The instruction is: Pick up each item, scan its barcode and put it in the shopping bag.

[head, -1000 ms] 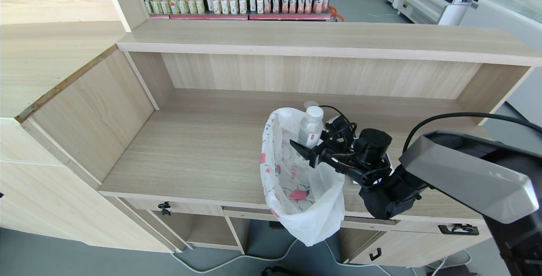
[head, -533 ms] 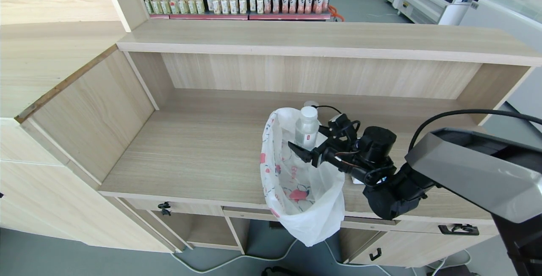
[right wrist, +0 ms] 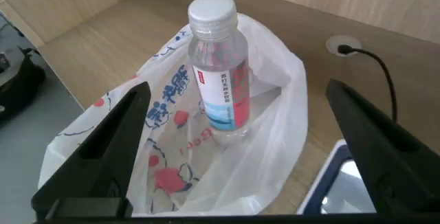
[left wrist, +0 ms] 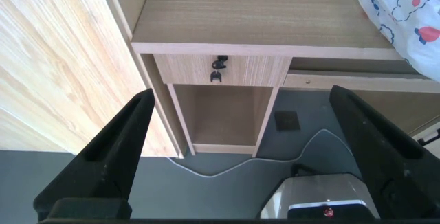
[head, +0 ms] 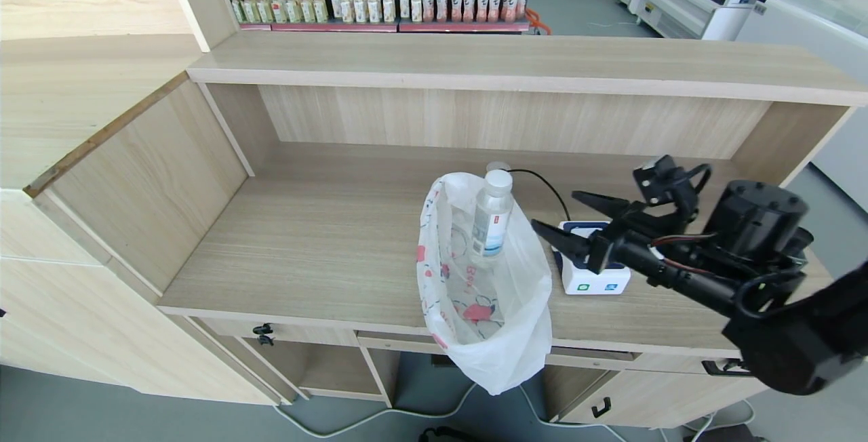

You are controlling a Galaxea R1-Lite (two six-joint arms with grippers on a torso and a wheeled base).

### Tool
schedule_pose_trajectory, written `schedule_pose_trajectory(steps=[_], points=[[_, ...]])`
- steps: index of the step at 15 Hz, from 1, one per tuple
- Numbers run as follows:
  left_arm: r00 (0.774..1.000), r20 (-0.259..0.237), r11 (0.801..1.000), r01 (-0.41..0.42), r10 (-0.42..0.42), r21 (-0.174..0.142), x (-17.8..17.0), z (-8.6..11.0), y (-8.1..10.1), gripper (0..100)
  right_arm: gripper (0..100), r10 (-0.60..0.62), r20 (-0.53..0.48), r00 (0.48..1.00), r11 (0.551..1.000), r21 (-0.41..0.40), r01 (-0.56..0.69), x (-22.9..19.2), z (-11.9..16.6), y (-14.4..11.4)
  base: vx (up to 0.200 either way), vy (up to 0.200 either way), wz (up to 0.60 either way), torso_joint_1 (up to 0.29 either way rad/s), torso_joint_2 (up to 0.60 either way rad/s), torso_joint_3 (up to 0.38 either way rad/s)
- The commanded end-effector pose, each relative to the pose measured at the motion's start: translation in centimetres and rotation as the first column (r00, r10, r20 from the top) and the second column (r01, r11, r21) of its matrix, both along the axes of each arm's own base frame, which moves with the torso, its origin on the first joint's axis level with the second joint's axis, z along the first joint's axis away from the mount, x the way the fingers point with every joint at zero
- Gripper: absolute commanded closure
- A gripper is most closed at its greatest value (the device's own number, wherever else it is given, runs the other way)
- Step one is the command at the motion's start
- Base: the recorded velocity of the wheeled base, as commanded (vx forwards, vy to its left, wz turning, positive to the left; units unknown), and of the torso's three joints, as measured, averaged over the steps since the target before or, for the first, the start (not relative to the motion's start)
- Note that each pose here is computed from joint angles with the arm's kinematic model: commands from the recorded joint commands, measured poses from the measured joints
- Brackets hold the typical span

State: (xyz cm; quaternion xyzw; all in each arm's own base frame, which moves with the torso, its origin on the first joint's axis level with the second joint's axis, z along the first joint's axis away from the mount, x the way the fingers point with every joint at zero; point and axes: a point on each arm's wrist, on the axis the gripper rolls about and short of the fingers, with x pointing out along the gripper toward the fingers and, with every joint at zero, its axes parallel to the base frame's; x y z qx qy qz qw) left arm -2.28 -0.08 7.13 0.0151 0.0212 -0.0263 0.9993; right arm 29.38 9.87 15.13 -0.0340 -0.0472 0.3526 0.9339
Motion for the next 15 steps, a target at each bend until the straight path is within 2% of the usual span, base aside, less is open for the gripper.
schedule_pose_trajectory(steps=[1,3,4,5,6,8,12,14,15], points=[[1.000,0.000,1.000,0.000,0.000,0.000,0.0,0.0,0.0,0,0,-0.156,0.028,0.987,0.987,0.025,0.156,-6.2,4.4,-5.7,0.000,0.000,0.00,0.000,0.00,0.000],[1.000,0.000,1.000,0.000,0.000,0.000,0.0,0.0,0.0,0,0,-0.325,-0.063,0.944,0.946,-0.028,0.323,-7.9,4.8,-9.3,0.000,0.000,0.00,0.000,0.00,0.000],[1.000,0.000,1.000,0.000,0.000,0.000,0.0,0.0,0.0,0,0,-0.430,-0.082,0.899,0.902,-0.082,0.424,-8.6,4.7,-10.8,0.000,0.000,0.00,0.000,0.00,0.000],[1.000,0.000,1.000,0.000,0.000,0.000,0.0,0.0,0.0,0,0,-0.545,-0.090,0.834,0.836,-0.137,0.532,-8.9,4.5,-12.4,0.000,0.000,0.00,0.000,0.00,0.000],[1.000,0.000,1.000,0.000,0.000,0.000,0.0,0.0,0.0,0,0,-0.631,-0.092,0.770,0.773,-0.153,0.616,-9.1,4.5,-13.8,0.000,0.000,0.00,0.000,0.00,0.000],[1.000,0.000,1.000,0.000,0.000,0.000,0.0,0.0,0.0,0,0,-0.691,-0.075,0.719,0.720,-0.156,0.676,-9.6,4.7,-15.0,0.000,0.000,0.00,0.000,0.00,0.000],[1.000,0.000,1.000,0.000,0.000,0.000,0.0,0.0,0.0,0,0,-0.791,-0.052,0.610,0.610,-0.149,0.778,-13.9,5.6,-16.4,0.000,0.000,0.00,0.000,0.00,0.000],[1.000,0.000,1.000,0.000,0.000,-0.002,0.0,0.0,0.0,0,0,-0.812,-0.063,0.580,0.582,-0.155,0.798,-15.4,6.1,-16.3,0.000,0.000,0.00,0.000,0.00,0.000],[1.000,0.000,1.000,-0.001,0.001,0.003,0.0,0.0,0.0,0,0,-0.814,-0.079,0.575,0.580,-0.163,0.798,-16.0,6.4,-16.1,0.000,-0.200,0.00,0.007,0.00,0.002]])
